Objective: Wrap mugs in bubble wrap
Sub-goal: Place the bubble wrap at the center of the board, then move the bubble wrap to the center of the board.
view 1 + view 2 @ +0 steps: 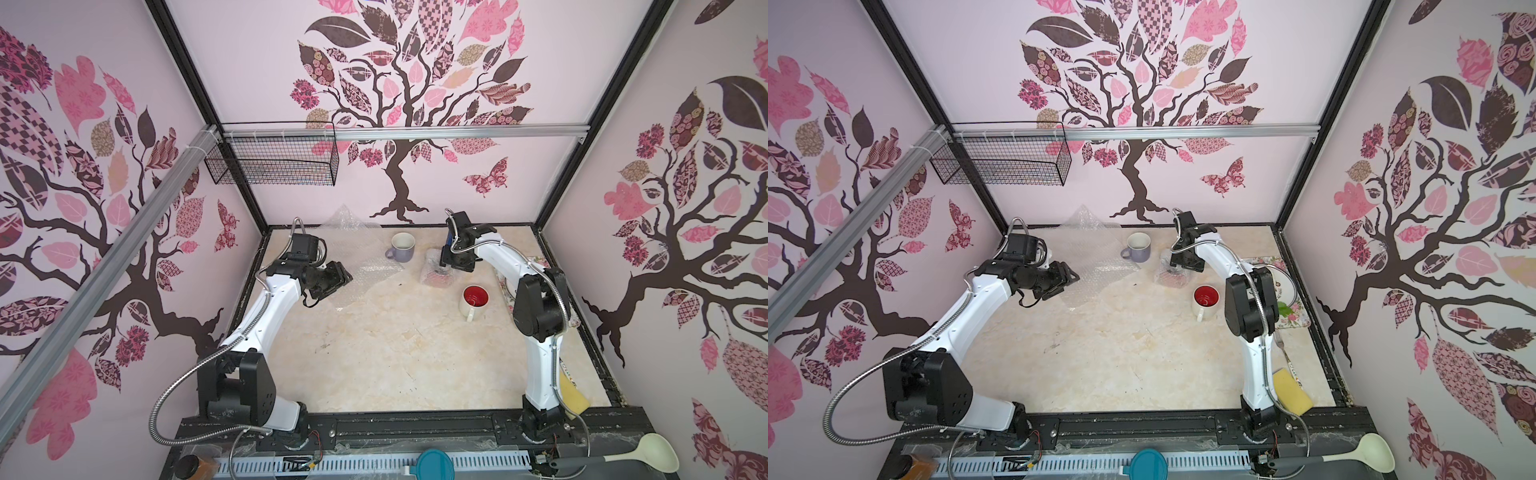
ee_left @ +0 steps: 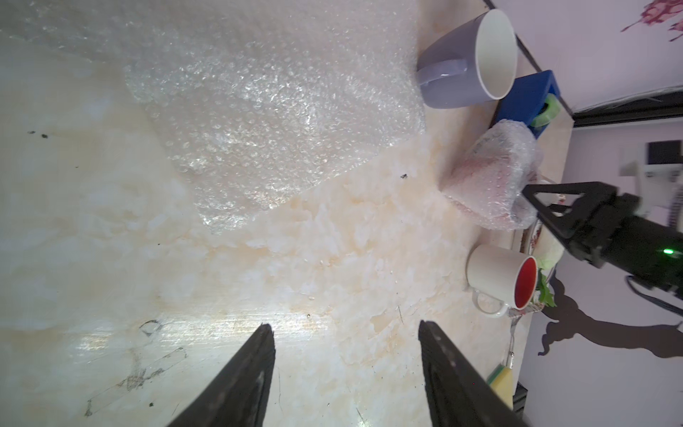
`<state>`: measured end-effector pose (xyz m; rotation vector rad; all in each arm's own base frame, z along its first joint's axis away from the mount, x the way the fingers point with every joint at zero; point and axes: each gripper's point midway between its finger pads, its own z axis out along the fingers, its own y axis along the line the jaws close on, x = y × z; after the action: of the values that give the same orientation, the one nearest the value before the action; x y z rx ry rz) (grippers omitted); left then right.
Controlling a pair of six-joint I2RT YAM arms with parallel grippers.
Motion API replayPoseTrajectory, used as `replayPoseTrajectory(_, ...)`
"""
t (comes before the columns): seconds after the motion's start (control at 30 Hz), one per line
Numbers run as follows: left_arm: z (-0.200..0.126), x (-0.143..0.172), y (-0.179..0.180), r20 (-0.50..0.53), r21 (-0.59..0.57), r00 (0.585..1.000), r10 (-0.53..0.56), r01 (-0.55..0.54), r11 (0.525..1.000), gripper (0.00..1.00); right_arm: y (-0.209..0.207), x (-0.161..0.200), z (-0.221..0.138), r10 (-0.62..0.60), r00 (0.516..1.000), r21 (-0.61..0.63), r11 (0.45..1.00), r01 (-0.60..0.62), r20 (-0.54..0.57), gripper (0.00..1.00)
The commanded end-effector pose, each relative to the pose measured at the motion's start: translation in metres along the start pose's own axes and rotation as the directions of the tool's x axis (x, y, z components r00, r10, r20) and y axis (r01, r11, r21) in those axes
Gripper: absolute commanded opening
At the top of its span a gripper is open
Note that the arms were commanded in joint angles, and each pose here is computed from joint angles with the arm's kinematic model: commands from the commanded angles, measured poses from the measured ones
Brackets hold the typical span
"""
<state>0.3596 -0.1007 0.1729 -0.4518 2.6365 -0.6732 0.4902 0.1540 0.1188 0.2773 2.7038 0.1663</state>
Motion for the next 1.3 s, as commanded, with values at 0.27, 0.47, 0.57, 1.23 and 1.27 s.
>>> replayPoseTrajectory(0.27,0.064,-0.023,0.069,-0.179,-0.355,0.967,0.183,-0.237,0.904,0.65,0.071,0.038,-0.144,0.017,0.999,-0.457,0.890,-0.002,0.029,0.97)
replayPoseTrajectory(0.47,0.103,-0.031,0.071,-0.248,-0.439,0.935,0.253,-0.341,0.832,0.65,0.058,0.089,-0.156,0.075,0.997,-0.540,0.839,-0.070,-0.012,0.97)
replayPoseTrajectory(0.57,0.118,-0.024,0.075,-0.292,-0.434,0.923,0.252,-0.363,0.825,0.64,0.045,0.092,-0.165,0.070,0.997,-0.524,0.850,-0.048,0.023,0.98)
replayPoseTrajectory(1.23,0.056,0.078,-0.029,-0.209,0.026,0.921,-0.330,0.342,0.939,0.00,-0.108,0.105,-0.128,0.285,0.955,-0.266,0.917,-0.296,-0.083,0.99)
replayPoseTrajectory(1.27,0.058,0.088,-0.038,-0.206,0.056,0.901,-0.382,0.401,0.914,0.00,-0.109,0.106,-0.127,0.285,0.955,-0.267,0.917,-0.296,-0.082,0.99)
